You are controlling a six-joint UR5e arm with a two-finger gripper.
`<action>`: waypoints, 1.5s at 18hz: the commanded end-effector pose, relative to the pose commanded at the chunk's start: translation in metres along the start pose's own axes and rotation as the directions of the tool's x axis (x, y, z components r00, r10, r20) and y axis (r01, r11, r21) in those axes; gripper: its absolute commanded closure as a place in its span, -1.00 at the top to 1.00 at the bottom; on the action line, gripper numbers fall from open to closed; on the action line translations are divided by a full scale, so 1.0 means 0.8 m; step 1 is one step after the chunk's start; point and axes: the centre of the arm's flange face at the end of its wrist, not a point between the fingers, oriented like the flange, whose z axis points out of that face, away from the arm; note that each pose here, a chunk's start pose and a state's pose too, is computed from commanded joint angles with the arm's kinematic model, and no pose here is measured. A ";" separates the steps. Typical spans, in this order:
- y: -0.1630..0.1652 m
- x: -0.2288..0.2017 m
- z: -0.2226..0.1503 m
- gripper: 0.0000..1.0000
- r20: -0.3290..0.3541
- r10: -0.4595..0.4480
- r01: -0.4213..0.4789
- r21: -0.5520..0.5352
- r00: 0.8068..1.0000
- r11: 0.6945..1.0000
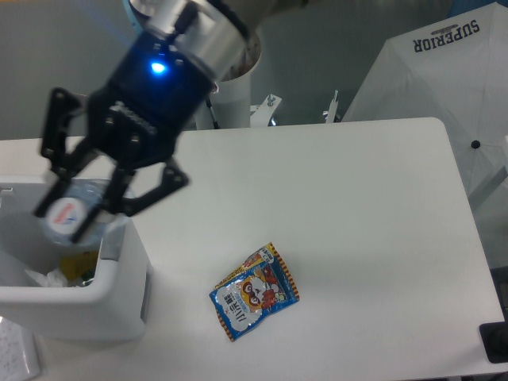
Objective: Place the trash in the trash can
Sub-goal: 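Lower the bottle into the bin and open the gripper, then raise the gripper out of the bin and move it over the snack wrapper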
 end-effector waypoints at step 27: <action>0.159 -0.010 0.140 0.84 -0.142 0.104 -0.124 -0.140 0.984 0.982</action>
